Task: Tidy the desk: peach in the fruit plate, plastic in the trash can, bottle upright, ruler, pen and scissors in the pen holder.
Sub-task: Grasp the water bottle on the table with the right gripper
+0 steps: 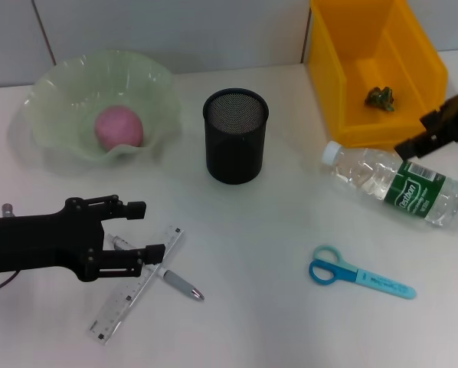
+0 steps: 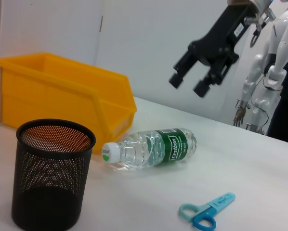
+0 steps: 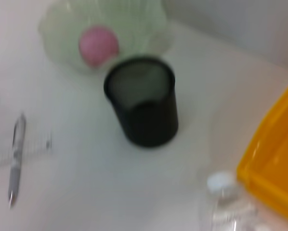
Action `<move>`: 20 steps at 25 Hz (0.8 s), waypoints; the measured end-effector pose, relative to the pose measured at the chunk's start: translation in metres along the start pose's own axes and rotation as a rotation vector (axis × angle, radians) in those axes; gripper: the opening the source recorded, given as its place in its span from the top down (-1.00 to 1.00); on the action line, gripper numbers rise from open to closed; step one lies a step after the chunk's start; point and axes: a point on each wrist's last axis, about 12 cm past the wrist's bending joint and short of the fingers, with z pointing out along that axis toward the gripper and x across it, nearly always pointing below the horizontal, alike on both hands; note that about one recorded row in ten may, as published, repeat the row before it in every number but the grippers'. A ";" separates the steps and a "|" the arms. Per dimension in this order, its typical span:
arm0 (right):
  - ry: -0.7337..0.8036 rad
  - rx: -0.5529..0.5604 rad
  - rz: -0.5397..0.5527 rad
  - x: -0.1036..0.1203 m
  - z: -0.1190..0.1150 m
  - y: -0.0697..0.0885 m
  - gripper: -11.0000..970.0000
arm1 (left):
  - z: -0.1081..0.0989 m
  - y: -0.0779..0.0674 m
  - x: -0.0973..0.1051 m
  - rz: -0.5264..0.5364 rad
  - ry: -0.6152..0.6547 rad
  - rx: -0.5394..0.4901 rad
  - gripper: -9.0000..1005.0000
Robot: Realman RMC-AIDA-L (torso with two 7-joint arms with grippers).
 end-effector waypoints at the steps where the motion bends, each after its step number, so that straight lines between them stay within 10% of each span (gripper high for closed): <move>1: 0.018 -0.001 -0.002 0.001 0.002 -0.001 -0.64 | 0.000 0.000 0.000 0.000 0.000 0.000 -0.62; 20: 0.267 0.094 -0.091 0.008 0.040 -0.021 -0.65 | 0.001 0.000 -0.001 -0.020 -0.002 0.001 -0.62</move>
